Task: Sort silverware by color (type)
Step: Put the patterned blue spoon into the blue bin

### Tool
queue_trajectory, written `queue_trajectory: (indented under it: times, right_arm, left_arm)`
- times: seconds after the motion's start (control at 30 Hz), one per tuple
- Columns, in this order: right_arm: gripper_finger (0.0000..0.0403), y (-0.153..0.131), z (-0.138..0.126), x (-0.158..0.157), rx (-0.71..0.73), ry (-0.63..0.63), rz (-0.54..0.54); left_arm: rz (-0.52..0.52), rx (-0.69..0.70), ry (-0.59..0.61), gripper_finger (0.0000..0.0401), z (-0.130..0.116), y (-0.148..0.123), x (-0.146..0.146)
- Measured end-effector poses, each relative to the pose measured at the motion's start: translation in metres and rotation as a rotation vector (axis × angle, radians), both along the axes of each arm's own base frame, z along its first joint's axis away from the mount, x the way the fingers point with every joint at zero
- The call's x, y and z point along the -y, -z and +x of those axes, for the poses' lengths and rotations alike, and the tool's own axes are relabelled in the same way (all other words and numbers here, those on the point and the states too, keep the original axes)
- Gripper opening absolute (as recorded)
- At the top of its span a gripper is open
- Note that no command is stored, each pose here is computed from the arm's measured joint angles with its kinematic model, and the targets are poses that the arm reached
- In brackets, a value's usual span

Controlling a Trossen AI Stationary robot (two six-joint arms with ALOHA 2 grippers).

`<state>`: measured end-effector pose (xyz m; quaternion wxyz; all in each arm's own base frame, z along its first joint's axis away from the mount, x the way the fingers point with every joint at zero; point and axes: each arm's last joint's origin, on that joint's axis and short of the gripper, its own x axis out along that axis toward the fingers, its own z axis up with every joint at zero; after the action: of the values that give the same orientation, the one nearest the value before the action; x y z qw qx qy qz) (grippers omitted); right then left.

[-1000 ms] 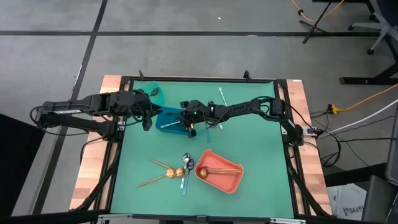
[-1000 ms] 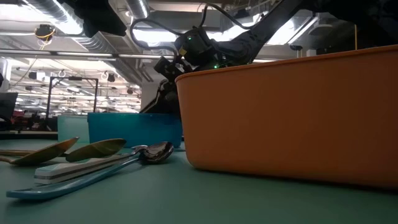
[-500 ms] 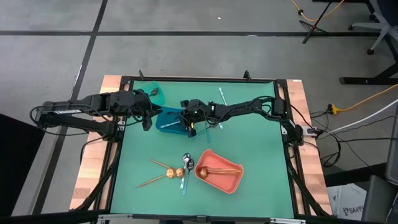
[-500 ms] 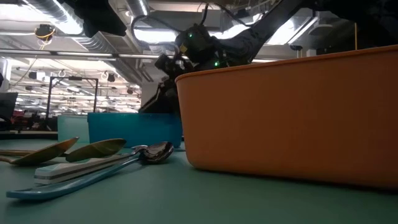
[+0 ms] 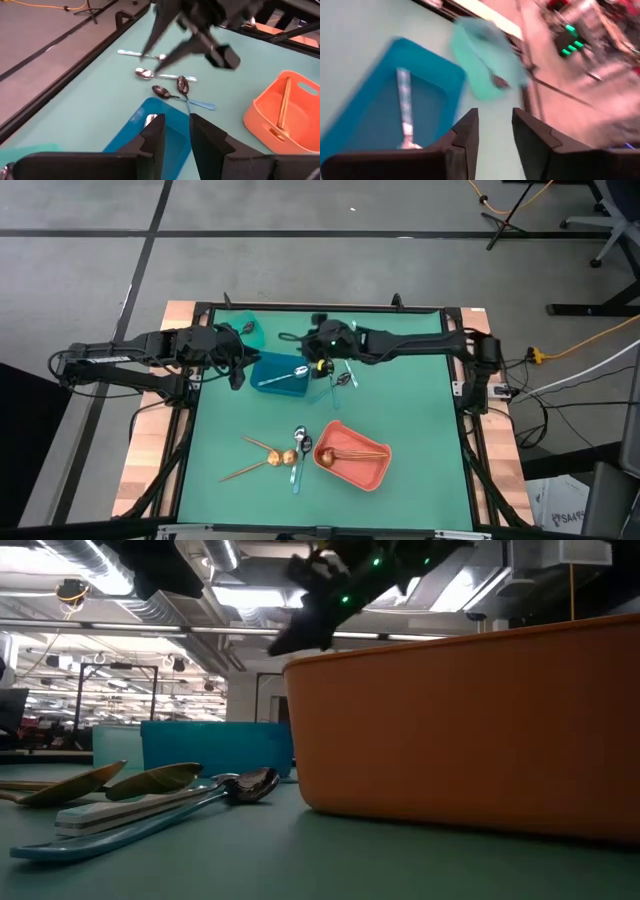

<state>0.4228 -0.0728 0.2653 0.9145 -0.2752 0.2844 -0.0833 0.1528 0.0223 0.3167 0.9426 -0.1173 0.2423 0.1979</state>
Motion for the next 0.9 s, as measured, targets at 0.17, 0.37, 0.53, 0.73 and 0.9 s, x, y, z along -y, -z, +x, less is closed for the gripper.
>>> queue_trajectory:
  times: [0.17,0.37,0.53,0.73,0.9]
  right_arm:
    - [0.0113,-0.014,-0.025,0.023,-0.053,0.185,0.065]
    - [0.0113,-0.006,-0.041,0.065,-0.006,0.464,0.32]
    - [0.0113,0.004,-0.059,0.091,-0.034,0.658,0.458]
    - [0.0113,0.015,-0.075,0.106,-0.07,0.818,0.561]
    - [0.0113,0.038,-0.087,0.104,-0.146,0.937,0.672]
  left_arm:
    - [0.04,-0.005,-0.066,0.008,-0.001,0.0,-0.002]
    - [0.073,-0.008,-0.122,0.008,-0.001,-0.001,-0.004]
    - [0.074,-0.008,-0.126,0.008,-0.002,-0.001,-0.004]
    - [0.075,-0.009,-0.126,0.008,-0.002,-0.001,-0.004]
    - [0.095,-0.022,-0.112,0.008,-0.002,0.0,-0.004]
